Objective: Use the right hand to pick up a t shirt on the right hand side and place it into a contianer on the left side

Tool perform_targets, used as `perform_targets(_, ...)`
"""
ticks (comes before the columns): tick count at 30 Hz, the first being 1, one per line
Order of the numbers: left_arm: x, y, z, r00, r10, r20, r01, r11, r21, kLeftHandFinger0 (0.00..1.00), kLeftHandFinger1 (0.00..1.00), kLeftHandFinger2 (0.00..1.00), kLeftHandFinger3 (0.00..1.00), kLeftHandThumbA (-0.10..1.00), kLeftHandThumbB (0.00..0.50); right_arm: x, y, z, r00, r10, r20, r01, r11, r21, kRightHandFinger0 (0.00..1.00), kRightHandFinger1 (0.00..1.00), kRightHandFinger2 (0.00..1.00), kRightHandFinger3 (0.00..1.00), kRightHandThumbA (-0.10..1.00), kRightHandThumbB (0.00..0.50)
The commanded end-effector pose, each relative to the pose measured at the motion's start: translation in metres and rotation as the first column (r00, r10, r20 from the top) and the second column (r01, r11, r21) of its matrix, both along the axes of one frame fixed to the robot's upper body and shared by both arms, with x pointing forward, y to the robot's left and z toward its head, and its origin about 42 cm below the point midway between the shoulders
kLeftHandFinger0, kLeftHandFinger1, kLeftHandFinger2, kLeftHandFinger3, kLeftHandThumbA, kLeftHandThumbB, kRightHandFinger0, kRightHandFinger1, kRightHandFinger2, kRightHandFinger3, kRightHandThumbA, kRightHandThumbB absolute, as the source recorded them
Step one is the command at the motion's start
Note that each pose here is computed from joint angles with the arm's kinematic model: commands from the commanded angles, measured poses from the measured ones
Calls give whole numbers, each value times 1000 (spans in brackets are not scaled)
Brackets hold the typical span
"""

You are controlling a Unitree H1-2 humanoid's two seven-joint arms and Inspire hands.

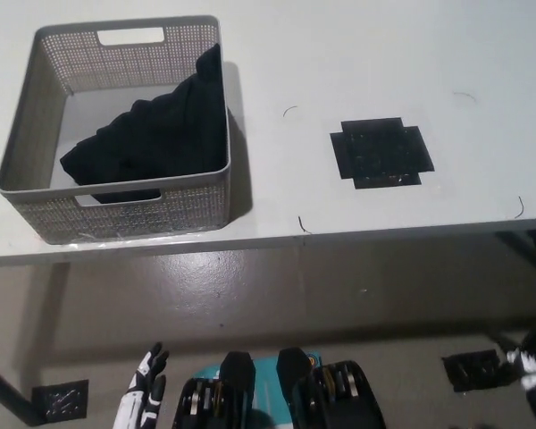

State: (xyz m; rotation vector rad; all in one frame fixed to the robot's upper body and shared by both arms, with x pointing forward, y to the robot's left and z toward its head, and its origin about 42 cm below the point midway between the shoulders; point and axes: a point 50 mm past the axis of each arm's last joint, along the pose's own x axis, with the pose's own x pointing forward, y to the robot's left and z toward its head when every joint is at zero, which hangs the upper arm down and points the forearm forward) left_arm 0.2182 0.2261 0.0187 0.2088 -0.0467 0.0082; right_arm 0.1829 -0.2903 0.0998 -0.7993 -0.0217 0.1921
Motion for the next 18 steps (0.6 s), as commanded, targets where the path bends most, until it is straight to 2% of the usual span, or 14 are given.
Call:
perform_targets(1,-3,14,8,996,71,56,-70,997,-30,1000,1000,1000,1000,974,271,-26,-3,-56,997,65,43,-57,985,-161,1000,1000,1000,1000,1000,363)
perform_targets(4,-1,15,8,996,68,55,-65,997,-44,1000,1000,1000,1000,948,266,-33,-7,-86,996,86,1,-83,969,-233,1000,1000,1000,1000,1000,351)
perform_targets(6,2,14,6,997,65,44,-63,997,-53,1000,1000,1000,1000,964,276,-34,-12,-98,996,78,-50,-87,970,-227,1000,1000,1000,1000,1000,386)
perform_targets(10,7,14,5,997,61,45,-59,997,-50,1000,1000,1000,1000,1000,302,-22,-15,-86,996,71,-60,-80,984,-159,1000,1000,1000,1000,1000,366)
perform_targets(12,5,16,4,997,66,38,-63,996,-58,1000,1000,1000,1000,1000,307,-18,-15,-83,995,54,-89,-61,996,-70,1000,1000,1000,1000,1000,389)
perform_targets(13,4,16,4,997,64,38,-62,997,-53,1000,1000,1000,1000,1000,307,-18,-16,-84,994,51,-101,-54,998,-31,1000,1000,1000,1000,1000,419)
perform_targets(14,4,16,4,997,62,37,-60,997,-47,1000,1000,1000,1000,1000,308,-17,-16,-84,993,49,-111,-48,999,11,1000,1000,1000,1000,1000,419)
perform_targets(15,3,17,3,997,65,35,-63,997,-32,1000,1000,1000,1000,1000,307,-18,-16,-86,991,40,-125,-25,993,119,1000,1000,1000,1000,1000,404)
perform_targets(16,2,17,3,997,65,34,-64,997,-33,1000,1000,1000,1000,1000,309,-18,-15,-86,991,42,-126,-24,990,138,1000,1000,1000,1000,1000,378)
perform_targets(17,2,17,3,997,65,34,-63,997,-34,1000,1000,1000,1000,1000,309,-19,-14,-86,991,42,-126,-23,989,147,1000,1000,1000,1000,1000,377)
perform_targets(18,1,16,2,997,64,32,-63,997,-36,1000,1000,1000,1000,1000,317,-19,-14,-86,992,50,-119,-29,985,170,1000,1000,1000,1000,1000,339)
